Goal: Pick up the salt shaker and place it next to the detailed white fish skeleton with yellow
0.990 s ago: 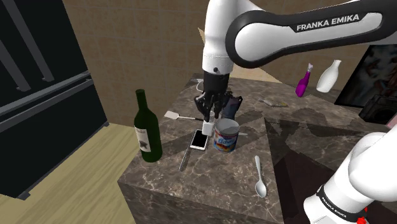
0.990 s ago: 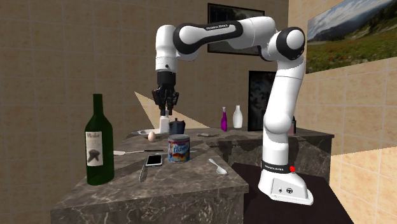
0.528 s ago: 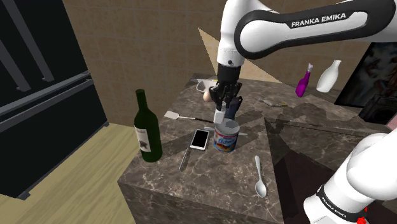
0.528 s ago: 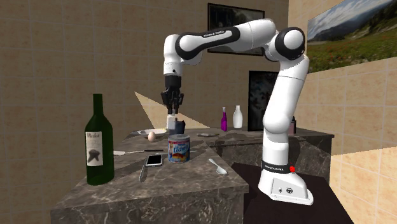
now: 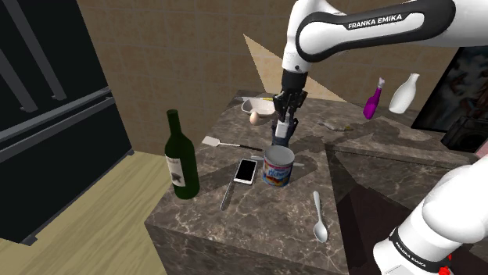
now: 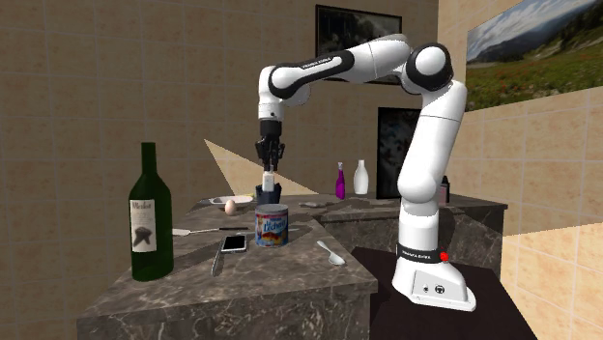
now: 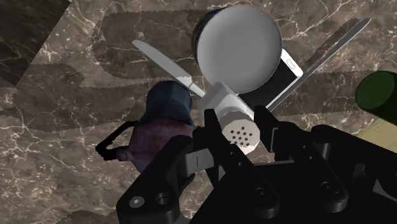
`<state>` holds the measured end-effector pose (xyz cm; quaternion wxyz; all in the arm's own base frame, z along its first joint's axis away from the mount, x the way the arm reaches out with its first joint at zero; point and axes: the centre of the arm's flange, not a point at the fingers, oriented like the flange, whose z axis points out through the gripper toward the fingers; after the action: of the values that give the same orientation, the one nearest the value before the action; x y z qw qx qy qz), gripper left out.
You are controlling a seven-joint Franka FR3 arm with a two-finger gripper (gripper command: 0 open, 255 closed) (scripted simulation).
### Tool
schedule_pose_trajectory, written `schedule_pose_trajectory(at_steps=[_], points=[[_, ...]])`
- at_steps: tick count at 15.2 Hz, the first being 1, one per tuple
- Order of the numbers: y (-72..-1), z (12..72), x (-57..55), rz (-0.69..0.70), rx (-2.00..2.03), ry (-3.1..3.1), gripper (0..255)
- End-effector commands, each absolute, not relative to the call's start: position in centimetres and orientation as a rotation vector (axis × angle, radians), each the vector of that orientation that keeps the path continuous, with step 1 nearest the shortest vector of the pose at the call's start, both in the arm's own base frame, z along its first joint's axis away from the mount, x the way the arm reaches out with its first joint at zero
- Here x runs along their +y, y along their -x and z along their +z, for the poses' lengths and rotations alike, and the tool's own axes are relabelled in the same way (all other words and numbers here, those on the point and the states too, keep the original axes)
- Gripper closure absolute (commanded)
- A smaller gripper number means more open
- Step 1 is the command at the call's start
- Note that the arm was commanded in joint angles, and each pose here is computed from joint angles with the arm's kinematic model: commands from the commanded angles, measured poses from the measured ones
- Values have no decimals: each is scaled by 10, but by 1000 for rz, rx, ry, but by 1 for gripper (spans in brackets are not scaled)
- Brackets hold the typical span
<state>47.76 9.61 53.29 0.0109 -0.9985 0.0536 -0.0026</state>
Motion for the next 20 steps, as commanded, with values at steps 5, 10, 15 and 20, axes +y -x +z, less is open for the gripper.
schedule_pose_trajectory(at_steps=[5,10,15,20], points=[[-499,534,19,-9,165,3115,255],[-519,534,-43,-9,165,3115,255],[-540,535,-106,-9,165,3115,255],[-560,535,-169,-9,165,3115,255]])
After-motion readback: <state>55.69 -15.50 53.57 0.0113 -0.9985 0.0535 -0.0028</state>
